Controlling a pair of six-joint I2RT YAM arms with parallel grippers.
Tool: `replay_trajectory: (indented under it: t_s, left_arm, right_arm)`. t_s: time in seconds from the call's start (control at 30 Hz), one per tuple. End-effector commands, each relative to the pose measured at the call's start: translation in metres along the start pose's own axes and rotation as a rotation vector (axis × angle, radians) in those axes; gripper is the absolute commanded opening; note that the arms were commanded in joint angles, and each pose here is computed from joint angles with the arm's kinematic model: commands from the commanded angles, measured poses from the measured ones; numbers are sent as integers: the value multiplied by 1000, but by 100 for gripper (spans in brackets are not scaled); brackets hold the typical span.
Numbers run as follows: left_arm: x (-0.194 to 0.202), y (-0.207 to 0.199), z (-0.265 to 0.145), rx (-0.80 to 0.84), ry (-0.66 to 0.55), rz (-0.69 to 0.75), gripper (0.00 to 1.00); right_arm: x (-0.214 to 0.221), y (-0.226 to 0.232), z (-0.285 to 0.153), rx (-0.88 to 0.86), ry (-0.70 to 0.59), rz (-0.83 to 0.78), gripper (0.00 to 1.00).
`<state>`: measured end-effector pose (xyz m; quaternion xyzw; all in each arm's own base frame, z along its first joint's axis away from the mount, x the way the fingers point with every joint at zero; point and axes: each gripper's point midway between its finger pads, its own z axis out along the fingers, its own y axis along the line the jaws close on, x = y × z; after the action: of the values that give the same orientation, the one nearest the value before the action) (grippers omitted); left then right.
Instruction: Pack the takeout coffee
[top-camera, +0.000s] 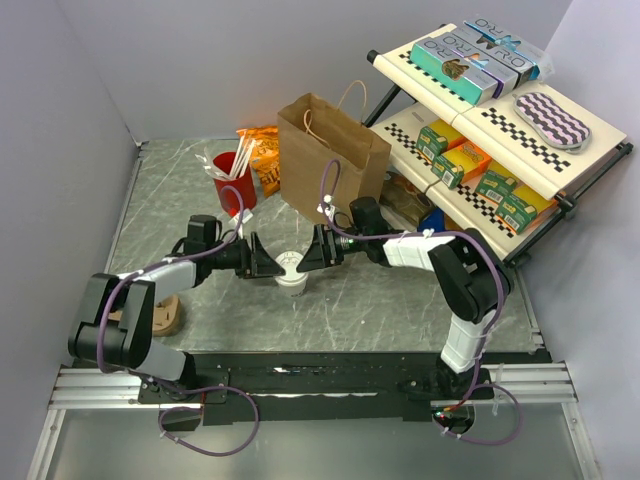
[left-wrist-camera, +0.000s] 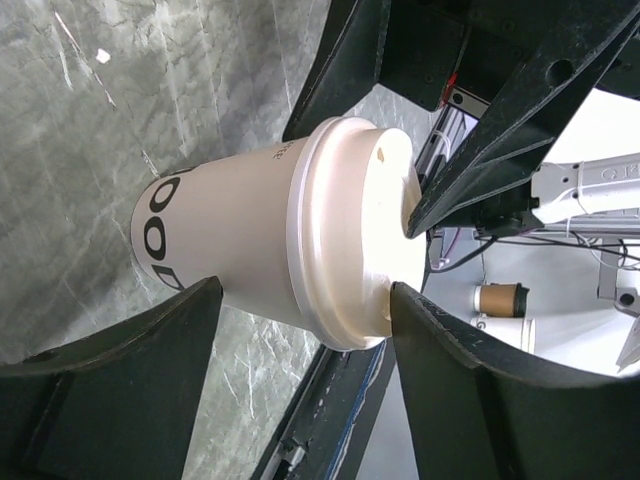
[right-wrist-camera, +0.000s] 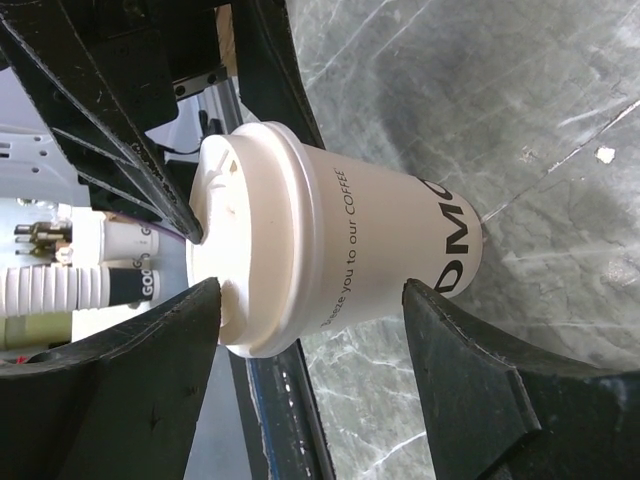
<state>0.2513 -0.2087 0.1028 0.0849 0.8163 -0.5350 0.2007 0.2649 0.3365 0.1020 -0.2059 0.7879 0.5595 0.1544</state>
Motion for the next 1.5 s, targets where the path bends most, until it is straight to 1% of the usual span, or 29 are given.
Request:
replay_trajectory:
  t_s: [0.0,0.07,0.23,0.37,0.4,0.43,0.47,0.53,0.57,0.7,0.83,0.9,0.97,1.0,1.13,1.17,1.23,1.37,1.47]
  left_arm:
    - [-1,22,4,-91,0,18,73]
    - [-1,26,5,-102,6,20,72]
    - [6,50,4,-194,35,5,71]
    - [7,56,3,-192,40,-7,69]
    - [8,54,4,-172,42,-20,68]
    - [6,44,3,-86,33,-7,68]
    - [7,37,2,-36,32,-11,67]
    - [13,35,2,1,39,-50,66]
    - [11,34,3,15,30,-40,66]
    - [7,39,1,65,2,-174,65]
    - [-1,49,6,53,22,-192,64]
    - [0,56,8,35,28,-223,62]
    - [1,60,9,14,26,-226,61]
    - [2,66,9,-22,23,-219,61]
    - [12,73,8,-58,32,-242,61]
    - [11,71,8,-46,32,-249,61]
    - [6,60,8,7,36,-224,61]
    - [-14,28,6,85,4,-79,64]
    - [-16,9,6,125,-2,-44,67]
  right_arm:
    - [-4,-11,8,28,2,-29,77]
    - [-3,-15,8,36,2,-30,77]
    - [6,-22,9,39,12,-52,76]
    - [6,-24,8,32,7,-40,76]
    - [6,-23,7,26,7,-37,76]
    - [2,-21,7,16,-2,-35,76]
    - [1,-19,6,6,-3,-35,76]
    - [-2,-15,6,-6,-9,-34,77]
    - [-2,-14,6,-11,-7,-29,77]
    - [-5,-12,8,-20,-5,-30,77]
    - [-5,-15,8,-11,2,-24,77]
    - [-4,-18,8,1,4,-20,77]
    - [-3,-18,8,7,5,-24,77]
    - [-2,-20,8,12,5,-21,77]
    - [0,-21,7,12,1,-18,77]
    - [0,-21,7,8,1,-15,77]
    - [0,-17,7,-5,2,-17,77]
    - [-11,1,4,-68,-15,-49,78]
    - [-16,14,-3,-120,-18,-42,81]
